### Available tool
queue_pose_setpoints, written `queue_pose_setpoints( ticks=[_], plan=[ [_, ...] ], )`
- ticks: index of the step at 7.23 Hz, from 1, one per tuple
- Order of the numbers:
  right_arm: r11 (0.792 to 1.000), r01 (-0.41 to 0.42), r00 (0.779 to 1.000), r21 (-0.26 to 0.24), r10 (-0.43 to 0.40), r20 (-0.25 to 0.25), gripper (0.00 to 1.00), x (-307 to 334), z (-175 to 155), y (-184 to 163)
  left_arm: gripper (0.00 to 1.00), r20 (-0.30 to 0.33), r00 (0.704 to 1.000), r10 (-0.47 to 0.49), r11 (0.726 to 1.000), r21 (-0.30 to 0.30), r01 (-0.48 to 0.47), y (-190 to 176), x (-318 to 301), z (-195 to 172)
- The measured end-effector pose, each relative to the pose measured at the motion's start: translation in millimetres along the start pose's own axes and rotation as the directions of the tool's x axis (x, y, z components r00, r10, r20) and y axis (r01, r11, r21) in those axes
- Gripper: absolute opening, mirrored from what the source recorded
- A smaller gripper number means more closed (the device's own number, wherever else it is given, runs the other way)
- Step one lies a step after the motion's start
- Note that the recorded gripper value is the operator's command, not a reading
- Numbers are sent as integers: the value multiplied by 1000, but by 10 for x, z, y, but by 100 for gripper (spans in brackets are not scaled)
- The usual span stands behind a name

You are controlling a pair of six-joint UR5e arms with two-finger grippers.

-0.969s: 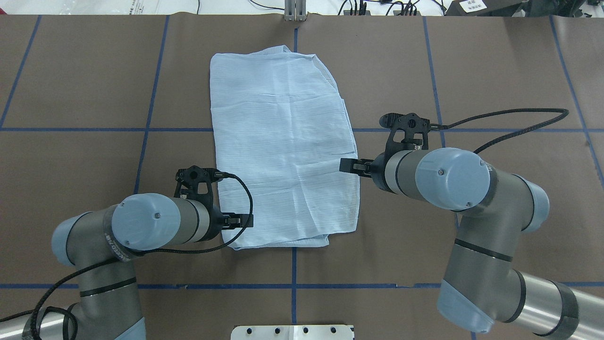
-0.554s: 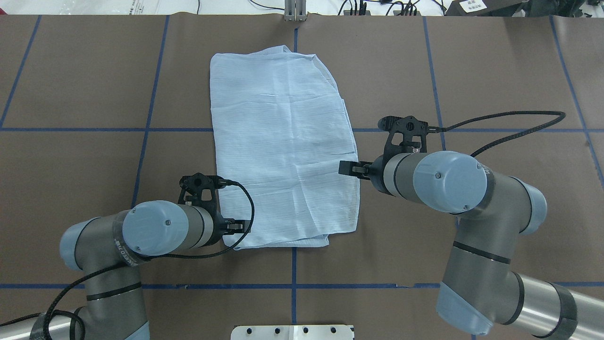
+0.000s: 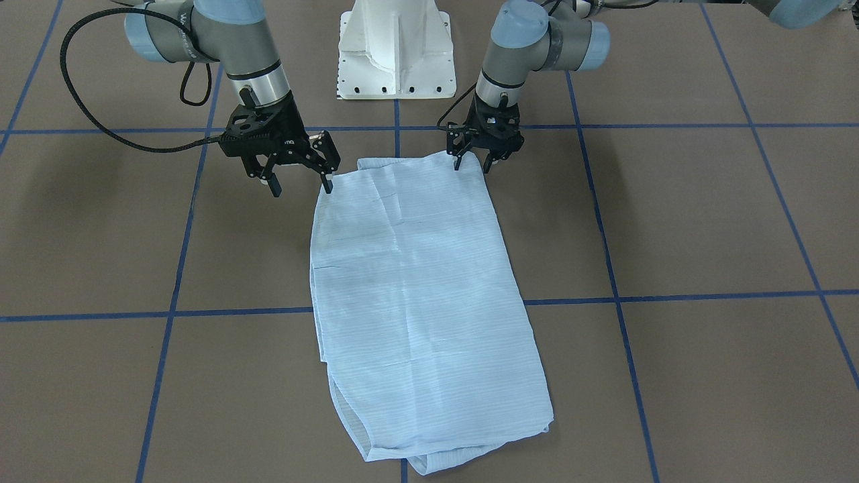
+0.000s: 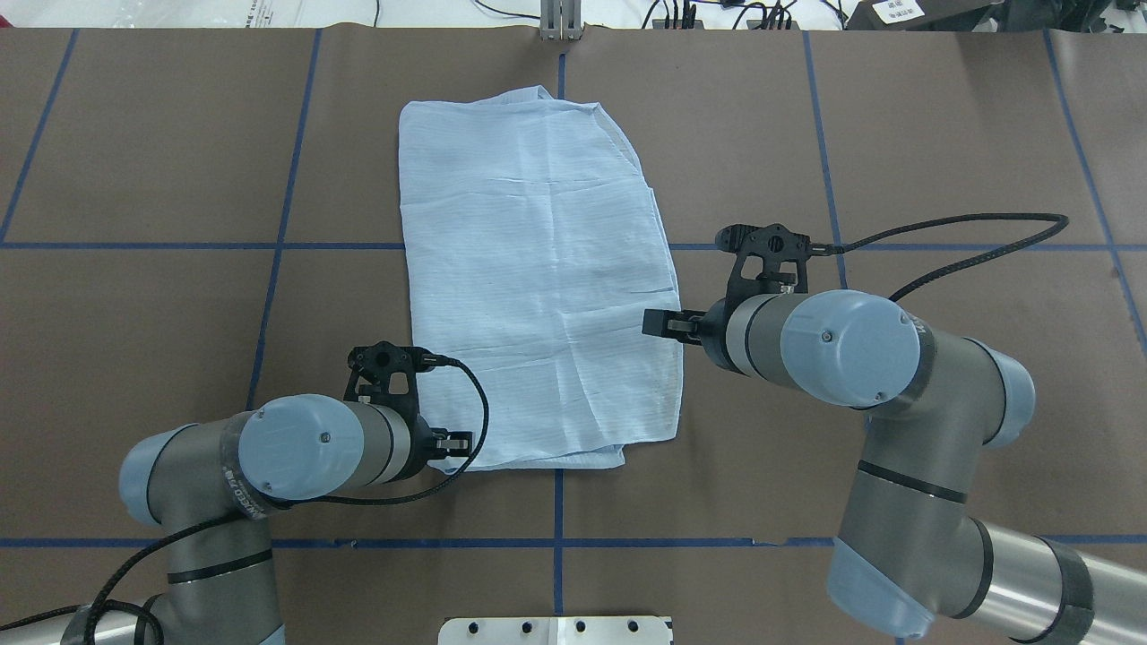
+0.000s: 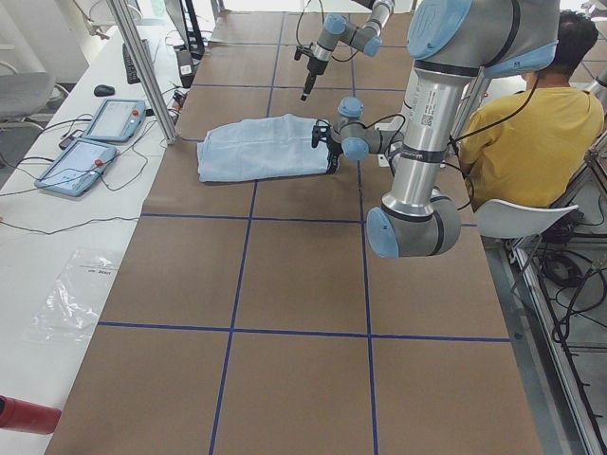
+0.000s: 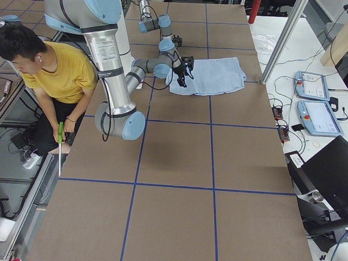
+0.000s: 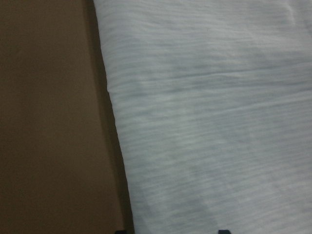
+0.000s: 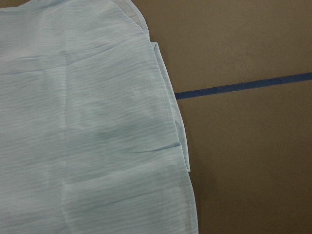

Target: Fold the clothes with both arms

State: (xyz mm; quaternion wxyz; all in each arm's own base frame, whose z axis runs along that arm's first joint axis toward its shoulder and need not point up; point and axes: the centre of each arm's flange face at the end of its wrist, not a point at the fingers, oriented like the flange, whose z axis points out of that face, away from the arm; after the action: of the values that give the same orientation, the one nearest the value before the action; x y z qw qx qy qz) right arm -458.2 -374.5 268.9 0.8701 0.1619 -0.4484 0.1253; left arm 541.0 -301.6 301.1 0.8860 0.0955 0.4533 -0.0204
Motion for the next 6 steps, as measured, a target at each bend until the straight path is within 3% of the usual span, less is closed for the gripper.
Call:
queue_pose_setpoints(
  ticks=[1, 2, 4, 6],
  plan=[
    [1000, -3, 1000, -2, 3, -4, 100, 2, 6, 8, 13, -1, 1000, 1, 1000, -2, -1, 18, 4, 1],
    [1000, -22, 1000, -5, 22, -5, 98, -3, 8, 28, 0, -1, 1000, 2, 1000, -3, -2, 29, 0, -1],
    [994, -109, 994, -11, 109, -1, 85, -83, 22, 203, 0, 4, 1000, 2, 1000, 14, -2, 21, -22, -13],
    [966, -258, 966, -15, 258, -6, 78, -277, 52, 602, 0, 1, 1000, -1, 1000, 24, 1, 13, -19, -36]
  ],
)
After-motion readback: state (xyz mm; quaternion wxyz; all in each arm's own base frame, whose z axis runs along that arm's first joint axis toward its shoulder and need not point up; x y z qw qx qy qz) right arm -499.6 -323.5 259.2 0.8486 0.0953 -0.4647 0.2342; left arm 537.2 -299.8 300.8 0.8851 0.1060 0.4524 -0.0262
